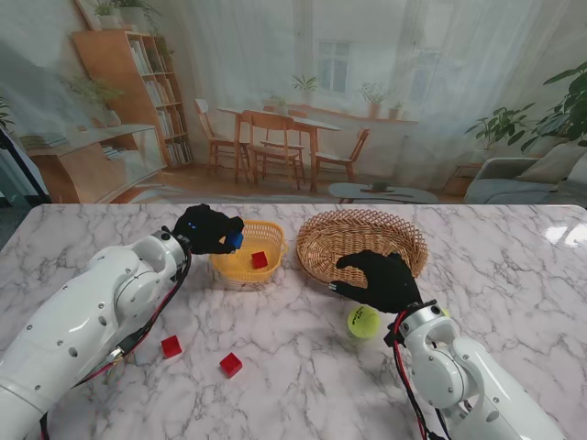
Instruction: Sort the blocks and the balls into two baskets
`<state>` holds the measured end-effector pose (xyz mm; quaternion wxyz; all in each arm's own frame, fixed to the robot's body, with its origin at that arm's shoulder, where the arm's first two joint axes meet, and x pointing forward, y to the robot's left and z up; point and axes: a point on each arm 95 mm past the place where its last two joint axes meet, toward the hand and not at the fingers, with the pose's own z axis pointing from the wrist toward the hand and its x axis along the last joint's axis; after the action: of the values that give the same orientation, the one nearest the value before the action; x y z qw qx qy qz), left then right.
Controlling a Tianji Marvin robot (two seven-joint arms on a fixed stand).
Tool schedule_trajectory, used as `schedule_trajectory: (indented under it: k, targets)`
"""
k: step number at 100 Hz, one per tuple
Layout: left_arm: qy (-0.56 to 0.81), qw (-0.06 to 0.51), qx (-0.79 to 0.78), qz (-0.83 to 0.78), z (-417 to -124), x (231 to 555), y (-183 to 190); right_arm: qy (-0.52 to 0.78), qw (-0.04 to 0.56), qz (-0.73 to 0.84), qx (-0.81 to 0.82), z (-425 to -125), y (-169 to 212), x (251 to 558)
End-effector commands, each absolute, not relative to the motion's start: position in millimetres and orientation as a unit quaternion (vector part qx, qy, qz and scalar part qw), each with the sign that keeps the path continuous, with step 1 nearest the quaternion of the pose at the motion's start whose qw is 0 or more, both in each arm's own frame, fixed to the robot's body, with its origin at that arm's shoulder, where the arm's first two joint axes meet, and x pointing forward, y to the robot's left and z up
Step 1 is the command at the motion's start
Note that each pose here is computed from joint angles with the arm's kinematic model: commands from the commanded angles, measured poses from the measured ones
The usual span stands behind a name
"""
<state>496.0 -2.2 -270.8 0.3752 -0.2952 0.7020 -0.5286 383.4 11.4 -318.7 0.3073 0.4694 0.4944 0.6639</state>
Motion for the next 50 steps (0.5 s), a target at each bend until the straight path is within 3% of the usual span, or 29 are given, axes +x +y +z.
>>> schedule_trajectory:
  k: [1,26,50]
  targets:
    - [0.703,0.372,-0.307,-0.522,-273,502,-5,0.495,0.306,0.663,0.471,-321,11,382]
    - [0.706,0.371,-0.338,-0.5,-296,515,-8,0.497,0.304,0.662,0.472,-321,12,382]
    - [0.708,0.37,-0.341,-0.495,-299,517,-8,0.496,0.304,0.662,0.472,-321,12,382]
